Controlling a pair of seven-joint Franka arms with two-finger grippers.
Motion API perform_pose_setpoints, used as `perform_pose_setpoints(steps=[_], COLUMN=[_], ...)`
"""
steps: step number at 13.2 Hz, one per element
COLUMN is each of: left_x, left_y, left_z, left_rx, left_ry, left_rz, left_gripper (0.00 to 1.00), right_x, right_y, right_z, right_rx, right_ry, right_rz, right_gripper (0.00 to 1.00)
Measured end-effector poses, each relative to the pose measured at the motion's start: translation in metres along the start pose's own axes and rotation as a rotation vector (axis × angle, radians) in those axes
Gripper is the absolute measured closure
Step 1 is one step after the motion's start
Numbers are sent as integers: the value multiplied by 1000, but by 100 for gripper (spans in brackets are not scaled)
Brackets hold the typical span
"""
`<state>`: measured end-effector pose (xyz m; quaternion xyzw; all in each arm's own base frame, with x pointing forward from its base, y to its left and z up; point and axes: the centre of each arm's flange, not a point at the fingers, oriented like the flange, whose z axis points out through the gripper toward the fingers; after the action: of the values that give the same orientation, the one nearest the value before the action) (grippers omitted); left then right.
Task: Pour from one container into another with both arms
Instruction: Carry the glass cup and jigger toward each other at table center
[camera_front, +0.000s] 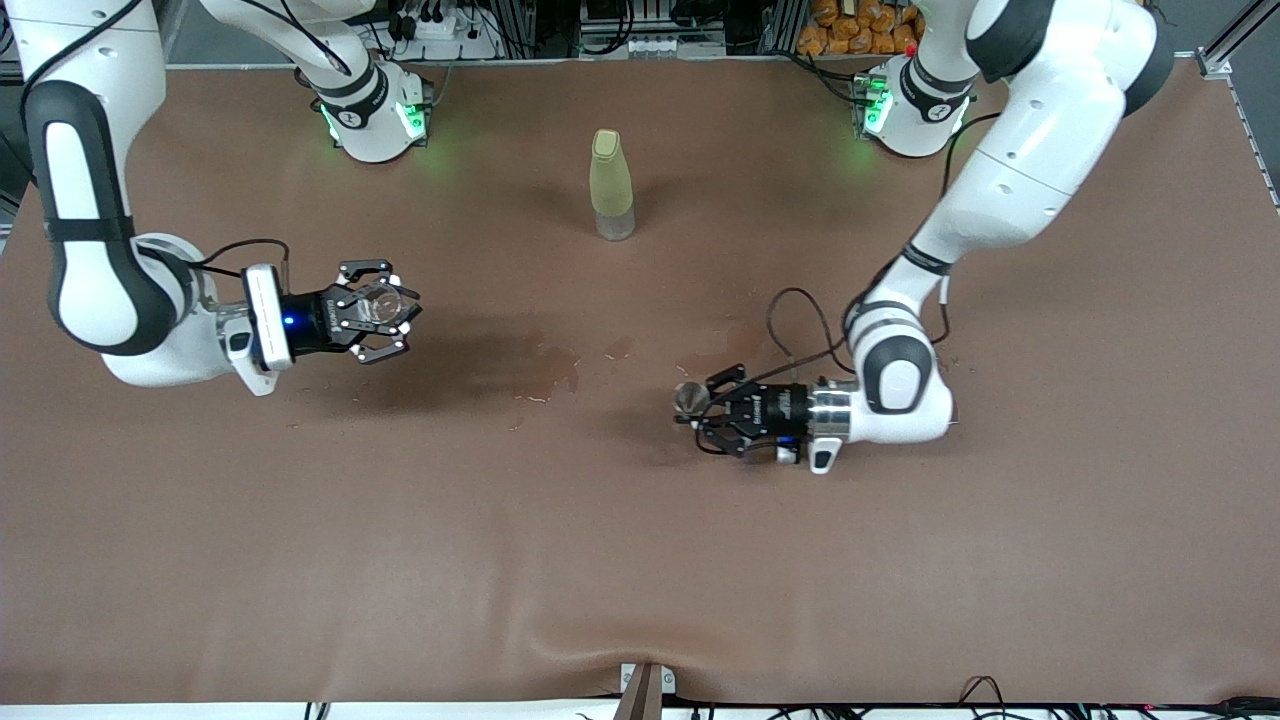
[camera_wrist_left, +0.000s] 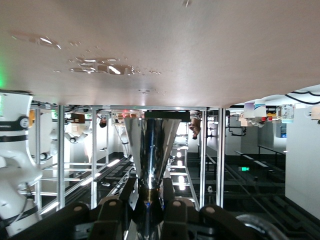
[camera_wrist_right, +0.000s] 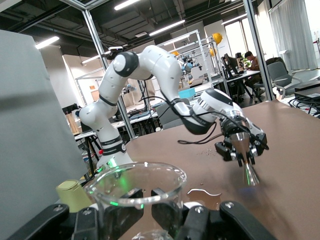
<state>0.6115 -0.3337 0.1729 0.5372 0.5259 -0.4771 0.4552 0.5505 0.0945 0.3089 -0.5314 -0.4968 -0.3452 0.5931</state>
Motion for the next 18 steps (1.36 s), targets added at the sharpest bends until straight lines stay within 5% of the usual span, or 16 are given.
perform_pose_setpoints(steps=[6, 18], left_x=[-11, -21], left_y=[-41, -76], left_z=[91, 164], left_rx=[29, 4], left_ry=[60, -36], left_rz=[37, 38], left_gripper=[75, 76], right_x=[-30, -48], right_y=[-2, -7], right_z=[61, 152], right_rx=[-31, -109], right_ry=[70, 132], right_rz=[6, 47], right_gripper=[83, 83])
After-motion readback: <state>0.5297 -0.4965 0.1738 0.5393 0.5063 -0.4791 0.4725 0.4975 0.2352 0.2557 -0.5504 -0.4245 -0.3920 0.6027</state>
